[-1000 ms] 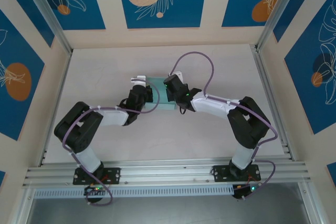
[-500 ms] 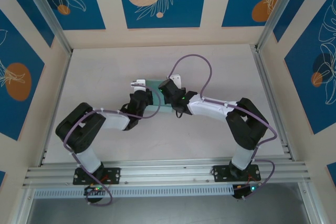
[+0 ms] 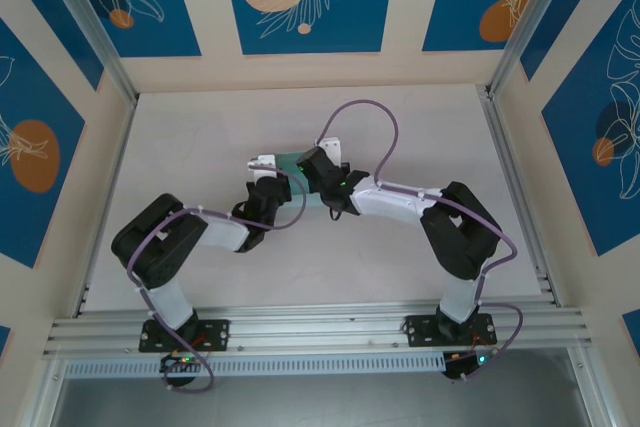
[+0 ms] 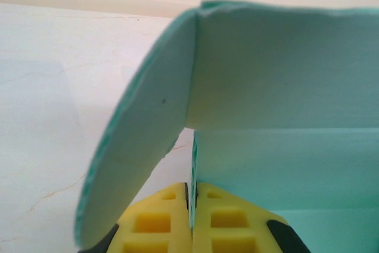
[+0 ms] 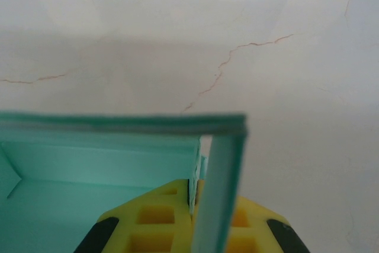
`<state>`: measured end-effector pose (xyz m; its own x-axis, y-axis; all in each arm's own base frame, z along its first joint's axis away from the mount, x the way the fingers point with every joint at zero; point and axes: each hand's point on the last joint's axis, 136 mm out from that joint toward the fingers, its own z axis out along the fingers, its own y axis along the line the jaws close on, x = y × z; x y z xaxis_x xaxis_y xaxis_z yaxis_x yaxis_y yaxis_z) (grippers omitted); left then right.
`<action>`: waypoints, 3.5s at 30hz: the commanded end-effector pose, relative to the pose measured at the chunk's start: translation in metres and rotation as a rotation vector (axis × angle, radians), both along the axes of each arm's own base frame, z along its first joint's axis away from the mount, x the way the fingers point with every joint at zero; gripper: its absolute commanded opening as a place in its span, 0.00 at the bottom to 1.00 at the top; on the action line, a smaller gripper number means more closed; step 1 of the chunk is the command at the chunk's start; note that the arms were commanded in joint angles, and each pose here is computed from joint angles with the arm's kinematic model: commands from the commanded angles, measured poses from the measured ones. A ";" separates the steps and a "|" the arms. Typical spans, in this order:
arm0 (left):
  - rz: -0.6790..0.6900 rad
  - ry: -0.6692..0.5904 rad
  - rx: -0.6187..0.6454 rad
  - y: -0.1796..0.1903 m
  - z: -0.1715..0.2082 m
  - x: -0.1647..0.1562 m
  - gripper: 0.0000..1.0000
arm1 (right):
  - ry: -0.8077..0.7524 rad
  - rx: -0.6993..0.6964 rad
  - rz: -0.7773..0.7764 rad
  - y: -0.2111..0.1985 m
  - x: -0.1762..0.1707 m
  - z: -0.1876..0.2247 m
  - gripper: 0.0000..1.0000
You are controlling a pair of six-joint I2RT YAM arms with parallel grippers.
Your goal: Fold the paper box
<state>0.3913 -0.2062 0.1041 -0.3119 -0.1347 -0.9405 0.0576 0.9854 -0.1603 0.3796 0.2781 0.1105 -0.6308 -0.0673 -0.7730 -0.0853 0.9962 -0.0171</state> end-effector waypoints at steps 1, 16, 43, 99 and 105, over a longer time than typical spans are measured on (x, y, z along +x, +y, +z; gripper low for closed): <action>-0.276 0.172 0.010 -0.054 -0.040 -0.046 0.00 | 0.017 0.139 0.173 0.047 -0.028 -0.010 0.02; -0.363 0.256 -0.060 -0.045 -0.057 -0.088 0.31 | 0.018 0.079 0.175 0.001 -0.062 -0.064 0.01; -0.194 0.013 -0.177 0.064 0.077 -0.154 0.89 | 0.005 0.008 0.145 -0.021 -0.060 -0.092 0.01; -0.329 0.320 0.053 -0.048 -0.038 -0.051 0.37 | 0.007 0.133 0.216 -0.041 -0.138 0.057 0.82; -0.291 0.248 0.183 -0.049 -0.061 -0.054 0.38 | 0.216 0.194 0.218 -0.043 -0.127 0.049 0.81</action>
